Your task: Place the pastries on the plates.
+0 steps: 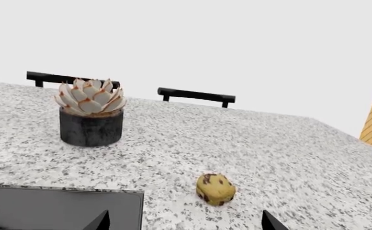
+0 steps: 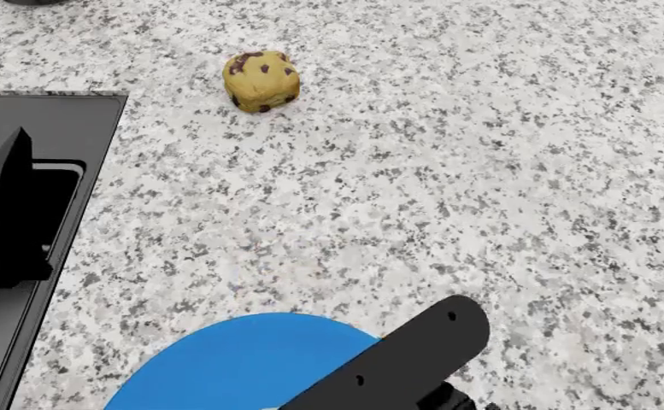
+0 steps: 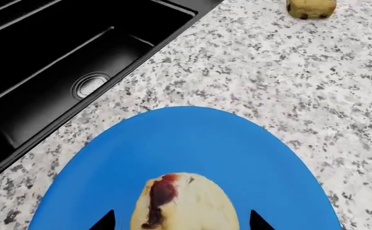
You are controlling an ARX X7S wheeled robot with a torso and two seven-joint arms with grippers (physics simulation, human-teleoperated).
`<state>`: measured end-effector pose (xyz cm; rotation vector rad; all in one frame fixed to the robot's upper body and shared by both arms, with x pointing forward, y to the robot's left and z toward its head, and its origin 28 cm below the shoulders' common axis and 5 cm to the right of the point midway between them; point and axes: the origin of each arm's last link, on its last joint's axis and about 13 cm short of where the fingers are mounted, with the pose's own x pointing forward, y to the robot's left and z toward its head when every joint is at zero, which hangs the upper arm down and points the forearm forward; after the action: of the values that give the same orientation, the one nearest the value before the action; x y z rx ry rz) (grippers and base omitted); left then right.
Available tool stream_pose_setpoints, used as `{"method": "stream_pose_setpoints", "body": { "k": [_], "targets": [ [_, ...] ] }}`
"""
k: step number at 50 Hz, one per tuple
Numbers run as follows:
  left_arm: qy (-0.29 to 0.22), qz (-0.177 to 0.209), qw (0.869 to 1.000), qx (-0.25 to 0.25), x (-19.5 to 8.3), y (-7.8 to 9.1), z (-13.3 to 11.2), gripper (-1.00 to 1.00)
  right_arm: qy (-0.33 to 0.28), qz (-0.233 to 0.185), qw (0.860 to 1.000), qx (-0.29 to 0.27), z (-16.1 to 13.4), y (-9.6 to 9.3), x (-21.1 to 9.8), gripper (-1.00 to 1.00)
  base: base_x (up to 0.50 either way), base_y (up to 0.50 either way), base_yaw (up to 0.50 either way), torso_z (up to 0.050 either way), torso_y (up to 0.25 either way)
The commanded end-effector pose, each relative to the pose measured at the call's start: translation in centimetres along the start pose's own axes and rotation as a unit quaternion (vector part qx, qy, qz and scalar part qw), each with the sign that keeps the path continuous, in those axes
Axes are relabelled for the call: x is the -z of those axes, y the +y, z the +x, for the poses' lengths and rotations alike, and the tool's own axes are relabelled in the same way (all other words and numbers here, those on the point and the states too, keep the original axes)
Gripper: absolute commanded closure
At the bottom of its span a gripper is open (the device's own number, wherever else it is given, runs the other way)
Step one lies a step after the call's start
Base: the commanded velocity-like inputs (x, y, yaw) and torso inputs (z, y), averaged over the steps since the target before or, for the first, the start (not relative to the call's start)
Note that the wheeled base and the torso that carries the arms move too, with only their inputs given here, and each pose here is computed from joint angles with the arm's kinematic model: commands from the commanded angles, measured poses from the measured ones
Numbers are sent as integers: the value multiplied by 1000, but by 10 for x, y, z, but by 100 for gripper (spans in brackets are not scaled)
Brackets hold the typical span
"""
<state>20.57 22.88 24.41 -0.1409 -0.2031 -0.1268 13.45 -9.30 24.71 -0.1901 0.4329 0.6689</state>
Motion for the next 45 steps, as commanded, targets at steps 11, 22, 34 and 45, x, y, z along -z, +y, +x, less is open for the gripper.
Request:
{"method": "stream_pose_setpoints", "body": {
  "k": [11,22,34,45],
  "targets": [
    [4,-25,1000,13,10,1,2,-100,-134,-75,988,26,-39,5,-44,-100,0,5,4,0,-5],
    [-5,-18,1000,17,7,-1,7,-100,-242,-2,947,210,-32,-41,-70,-100,0,4,4,0,-4],
    [-8,0,999,32,3,0,21,-100,-268,38,903,334,-16,-84,-76,-100,0,1,1,0,-1],
    [7,25,997,69,-4,-5,61,-100,-266,48,892,361,-14,-93,-73,-100,0,0,0,0,0]
  ]
}}
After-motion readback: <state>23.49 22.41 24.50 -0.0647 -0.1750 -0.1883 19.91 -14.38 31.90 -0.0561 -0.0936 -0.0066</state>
